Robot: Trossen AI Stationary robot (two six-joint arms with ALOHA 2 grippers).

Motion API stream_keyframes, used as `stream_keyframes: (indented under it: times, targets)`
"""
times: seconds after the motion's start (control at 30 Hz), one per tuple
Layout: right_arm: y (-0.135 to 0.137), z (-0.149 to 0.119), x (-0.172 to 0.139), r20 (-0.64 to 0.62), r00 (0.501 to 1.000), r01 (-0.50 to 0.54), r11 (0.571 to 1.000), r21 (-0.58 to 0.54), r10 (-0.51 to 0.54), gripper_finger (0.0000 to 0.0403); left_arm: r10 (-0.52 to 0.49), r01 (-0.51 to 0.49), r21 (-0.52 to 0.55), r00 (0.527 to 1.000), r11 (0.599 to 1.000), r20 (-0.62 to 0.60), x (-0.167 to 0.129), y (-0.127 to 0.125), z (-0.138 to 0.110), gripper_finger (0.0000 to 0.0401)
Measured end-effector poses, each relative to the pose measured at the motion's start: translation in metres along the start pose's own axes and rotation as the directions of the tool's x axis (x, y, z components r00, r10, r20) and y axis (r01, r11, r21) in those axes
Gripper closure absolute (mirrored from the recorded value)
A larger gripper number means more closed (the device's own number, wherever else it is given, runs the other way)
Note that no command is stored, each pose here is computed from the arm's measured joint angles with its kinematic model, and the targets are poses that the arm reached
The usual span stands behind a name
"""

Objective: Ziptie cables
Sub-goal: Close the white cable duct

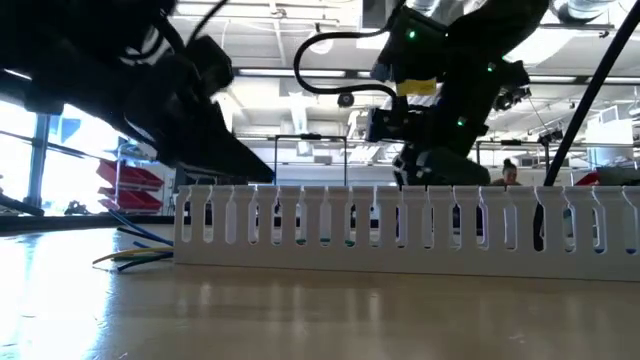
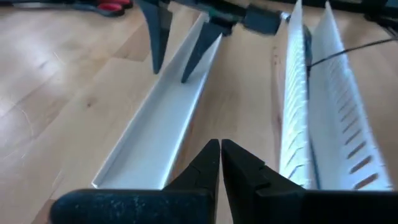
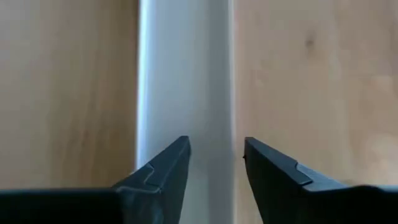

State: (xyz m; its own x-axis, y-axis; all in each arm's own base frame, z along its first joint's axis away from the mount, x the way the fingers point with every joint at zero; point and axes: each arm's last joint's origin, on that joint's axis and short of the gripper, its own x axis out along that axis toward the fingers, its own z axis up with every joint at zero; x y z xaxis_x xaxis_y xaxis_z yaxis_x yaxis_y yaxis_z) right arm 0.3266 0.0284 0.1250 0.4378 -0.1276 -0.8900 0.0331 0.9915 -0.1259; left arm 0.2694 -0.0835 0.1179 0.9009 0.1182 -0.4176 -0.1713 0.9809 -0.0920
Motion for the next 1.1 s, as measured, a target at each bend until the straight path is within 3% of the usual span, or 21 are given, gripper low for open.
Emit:
stream_keyframes:
  times: [0.13, 0.33, 0.4, 0.7, 1.1]
  targets:
    - [-0.013, -0.004, 0.004, -0.008, 0.995, -0.096, 0.995, 0.025, 0.097, 0.0301, 0.006, -0.006, -0.017, 1.000, 1.000, -0.002, 0.011, 0.012, -0.003, 0.0385]
    - [-0.021, -0.007, 0.007, -0.006, 0.996, -0.085, 0.996, 0.022, 0.085, 0.0394, 0.122, -0.122, 0.031, 0.992, 0.992, 0.003, 0.027, 0.033, 0.002, 0.0353]
    - [-0.019, -0.006, 0.006, 0.009, 0.999, -0.044, 0.999, 0.002, 0.044, 0.0396, 0.149, -0.149, 0.027, 0.989, 0.989, -0.023, 0.033, 0.043, 0.004, 0.0336]
    - [0.006, -0.003, -0.004, 0.091, 0.977, 0.206, 0.964, -0.166, -0.193, 0.0402, 0.011, -0.021, -0.059, 0.988, 0.998, -0.154, 0.041, 0.073, 0.005, 0.0258]
    - [0.037, -0.003, -0.012, 0.166, 0.954, 0.285, 0.924, -0.256, -0.249, 0.0402, 0.064, -0.083, -0.098, 0.980, 0.992, -0.187, 0.041, 0.078, 0.000, 0.0245]
